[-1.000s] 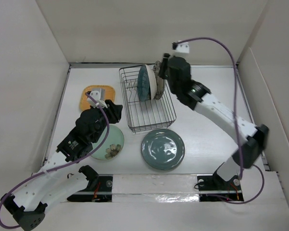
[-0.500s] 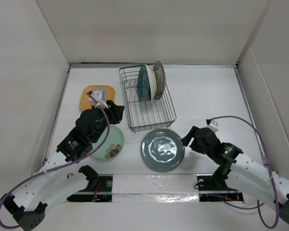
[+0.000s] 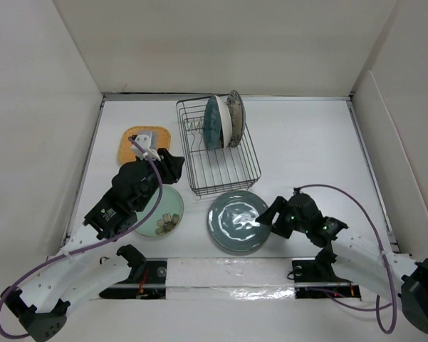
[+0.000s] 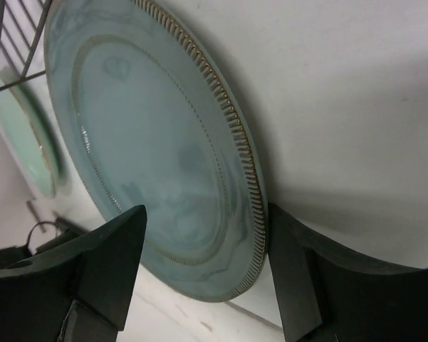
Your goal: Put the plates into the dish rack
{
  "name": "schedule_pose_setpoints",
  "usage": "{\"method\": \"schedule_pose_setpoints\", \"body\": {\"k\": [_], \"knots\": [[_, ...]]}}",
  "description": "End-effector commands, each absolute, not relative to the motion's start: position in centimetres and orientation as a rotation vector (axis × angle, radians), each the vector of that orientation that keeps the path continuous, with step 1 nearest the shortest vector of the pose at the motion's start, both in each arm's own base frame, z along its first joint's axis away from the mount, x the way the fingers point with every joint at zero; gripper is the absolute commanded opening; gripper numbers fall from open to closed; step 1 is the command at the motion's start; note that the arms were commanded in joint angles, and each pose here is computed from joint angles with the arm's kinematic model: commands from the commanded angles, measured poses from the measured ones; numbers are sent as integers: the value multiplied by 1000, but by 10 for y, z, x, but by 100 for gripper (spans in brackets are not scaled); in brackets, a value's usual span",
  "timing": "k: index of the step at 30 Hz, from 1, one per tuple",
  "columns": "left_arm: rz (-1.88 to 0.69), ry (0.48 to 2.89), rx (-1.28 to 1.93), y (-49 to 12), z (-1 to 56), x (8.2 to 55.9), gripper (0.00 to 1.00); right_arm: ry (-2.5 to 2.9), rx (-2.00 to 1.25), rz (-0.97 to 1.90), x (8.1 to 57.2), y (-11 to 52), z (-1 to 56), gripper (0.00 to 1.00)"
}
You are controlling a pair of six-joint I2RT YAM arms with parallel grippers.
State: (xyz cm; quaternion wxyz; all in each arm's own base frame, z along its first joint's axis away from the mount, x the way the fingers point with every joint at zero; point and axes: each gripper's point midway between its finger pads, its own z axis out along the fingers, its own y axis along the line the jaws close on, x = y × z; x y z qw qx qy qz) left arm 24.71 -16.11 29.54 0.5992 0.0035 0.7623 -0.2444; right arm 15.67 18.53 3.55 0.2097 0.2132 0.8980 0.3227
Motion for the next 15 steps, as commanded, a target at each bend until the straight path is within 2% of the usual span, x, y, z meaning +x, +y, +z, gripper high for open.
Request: {"method": "schedule_pose_setpoints", "body": {"k": [1,3,6,7,9,10,11,14,15], "knots": [[-598,1721,-6,-163,309,249,29,2627,627,906,132,184,5,70],[-601,1720,-4,-164,310,249,29,2655,646,919,124,183,-5,67],[-602,1717,-6,-163,310,249,29,2669,688,921,117,181,-16,57],[-600,1717,-7,-163,311,249,29,2665,700,910,117,180,-18,49],[-598,1718,-8,-163,310,249,29,2659,696,898,117,180,-17,40],[-598,1718,-8,-163,310,249,29,2651,711,888,119,179,-16,23],[-597,1721,-7,-163,309,249,29,2648,707,883,118,180,-15,15],[-593,1722,-8,-163,309,250,30,2606,695,862,124,177,-7,0],[-591,1722,-9,-163,309,251,30,2601,674,864,123,177,-6,0]]}}
